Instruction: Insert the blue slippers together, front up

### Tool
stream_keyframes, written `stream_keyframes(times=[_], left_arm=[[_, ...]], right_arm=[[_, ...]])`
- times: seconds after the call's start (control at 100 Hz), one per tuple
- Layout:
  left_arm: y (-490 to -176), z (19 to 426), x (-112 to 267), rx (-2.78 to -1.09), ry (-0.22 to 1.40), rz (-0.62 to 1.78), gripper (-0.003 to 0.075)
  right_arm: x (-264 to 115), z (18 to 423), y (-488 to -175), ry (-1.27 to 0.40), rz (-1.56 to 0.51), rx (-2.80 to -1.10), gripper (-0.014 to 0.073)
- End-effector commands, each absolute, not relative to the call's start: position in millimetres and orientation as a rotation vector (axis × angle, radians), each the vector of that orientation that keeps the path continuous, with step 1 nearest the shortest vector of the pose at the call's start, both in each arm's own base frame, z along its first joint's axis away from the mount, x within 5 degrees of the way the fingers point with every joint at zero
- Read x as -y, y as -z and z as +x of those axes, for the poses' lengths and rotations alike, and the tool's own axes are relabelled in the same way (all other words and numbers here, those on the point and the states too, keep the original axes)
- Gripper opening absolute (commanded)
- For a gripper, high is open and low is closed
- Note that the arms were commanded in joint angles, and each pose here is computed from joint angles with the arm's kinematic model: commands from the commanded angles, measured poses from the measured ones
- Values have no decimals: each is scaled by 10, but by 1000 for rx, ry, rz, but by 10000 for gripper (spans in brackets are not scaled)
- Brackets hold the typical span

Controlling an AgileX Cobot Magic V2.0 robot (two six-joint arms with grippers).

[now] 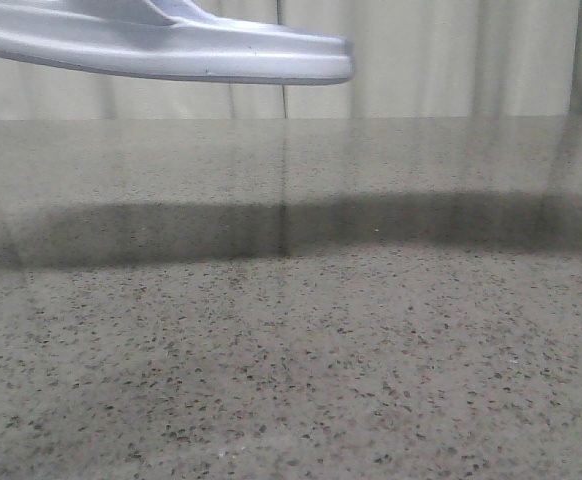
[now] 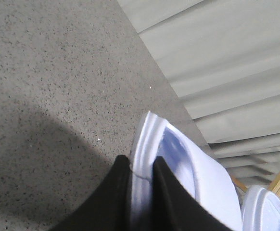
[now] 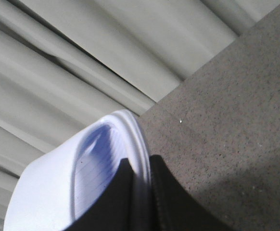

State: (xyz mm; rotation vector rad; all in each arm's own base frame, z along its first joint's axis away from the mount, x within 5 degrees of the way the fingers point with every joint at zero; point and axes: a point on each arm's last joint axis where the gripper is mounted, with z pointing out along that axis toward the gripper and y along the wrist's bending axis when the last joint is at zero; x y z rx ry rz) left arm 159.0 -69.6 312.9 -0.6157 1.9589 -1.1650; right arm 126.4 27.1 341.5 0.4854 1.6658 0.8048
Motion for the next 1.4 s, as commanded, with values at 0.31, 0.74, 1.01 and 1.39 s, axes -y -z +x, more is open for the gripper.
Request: stream_keyframes(times=[0.31, 0.74, 1.01, 1.39], left_arm=[[-3277, 1521, 786, -1937, 1344, -592, 16], [-3306, 1452, 870, -1970, 1453, -488, 16], [-3345, 1418, 909, -1954, 1513, -414, 16], [-3392, 1376, 950, -1936, 1618, -385, 16]], right_arm=[[-314, 1240, -3524, -909, 512, -1661, -107], [-392, 1206, -3478, -1000, 508, -1741, -107], [-424, 1190, -3467, -1037, 497, -1767, -107], [-540, 1246, -3463, -1168, 424, -1800, -107]])
